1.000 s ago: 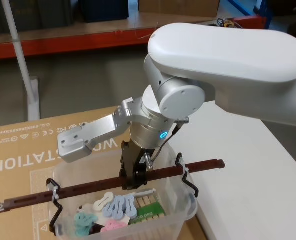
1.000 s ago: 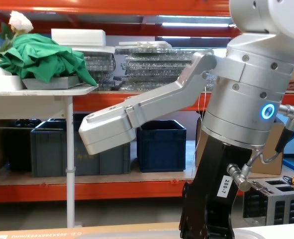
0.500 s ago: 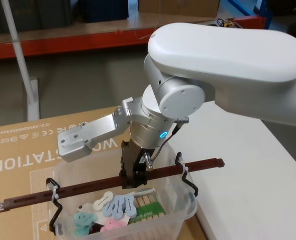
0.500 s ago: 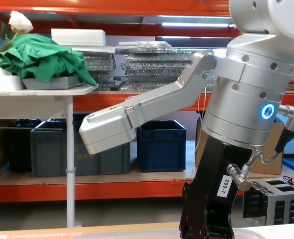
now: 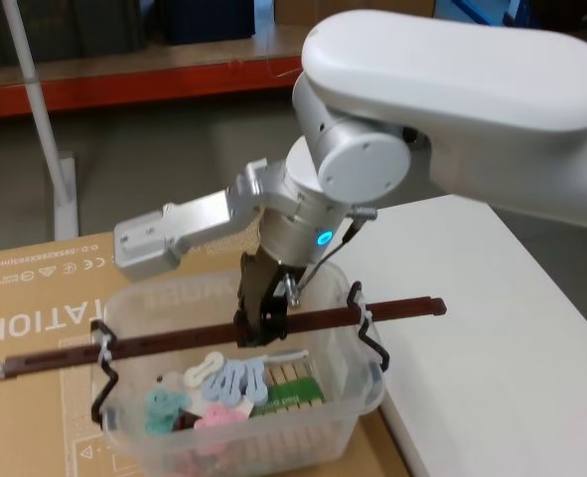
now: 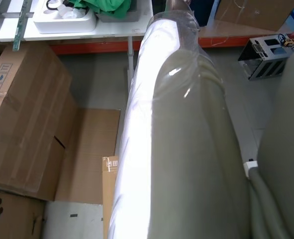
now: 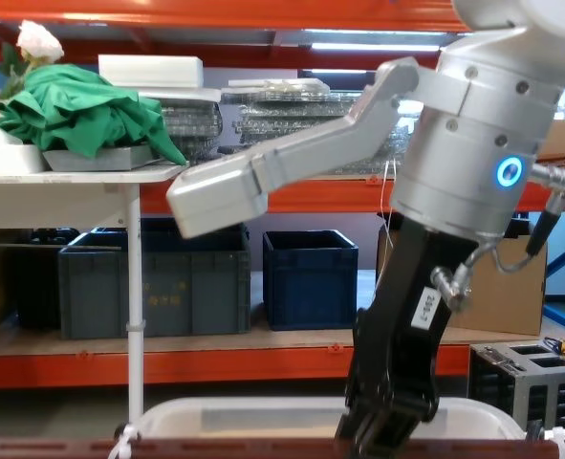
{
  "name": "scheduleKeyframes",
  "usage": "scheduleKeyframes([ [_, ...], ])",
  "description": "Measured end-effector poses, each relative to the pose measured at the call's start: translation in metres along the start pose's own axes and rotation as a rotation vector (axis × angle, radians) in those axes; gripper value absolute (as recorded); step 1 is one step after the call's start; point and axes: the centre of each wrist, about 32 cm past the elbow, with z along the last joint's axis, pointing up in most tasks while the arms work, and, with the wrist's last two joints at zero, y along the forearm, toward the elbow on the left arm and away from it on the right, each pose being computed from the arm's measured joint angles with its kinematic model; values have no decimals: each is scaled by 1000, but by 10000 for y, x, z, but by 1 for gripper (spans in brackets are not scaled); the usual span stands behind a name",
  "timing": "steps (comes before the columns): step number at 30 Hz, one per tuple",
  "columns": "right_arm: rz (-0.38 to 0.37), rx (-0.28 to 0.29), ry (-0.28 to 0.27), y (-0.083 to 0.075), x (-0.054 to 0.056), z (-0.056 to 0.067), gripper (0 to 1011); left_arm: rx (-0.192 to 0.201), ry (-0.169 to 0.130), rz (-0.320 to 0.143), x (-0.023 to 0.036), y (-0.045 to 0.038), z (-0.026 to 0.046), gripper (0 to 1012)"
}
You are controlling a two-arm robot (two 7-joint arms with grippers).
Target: Use one hand to grasp the basket and place it at the designated location.
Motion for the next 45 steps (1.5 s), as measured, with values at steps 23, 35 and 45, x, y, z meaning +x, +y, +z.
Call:
scheduleKeyframes([
  [23, 10, -57, 288, -288, -248, -498, 241, 0, 0, 0, 0, 0, -1, 0],
  [35, 23, -91, 446, -412, -518, -666, 241, 0, 0, 0, 0, 0, 0, 0],
  [45, 18, -132, 595, -593, -830, -785, 241, 0, 1, 0, 0, 0, -2, 0],
])
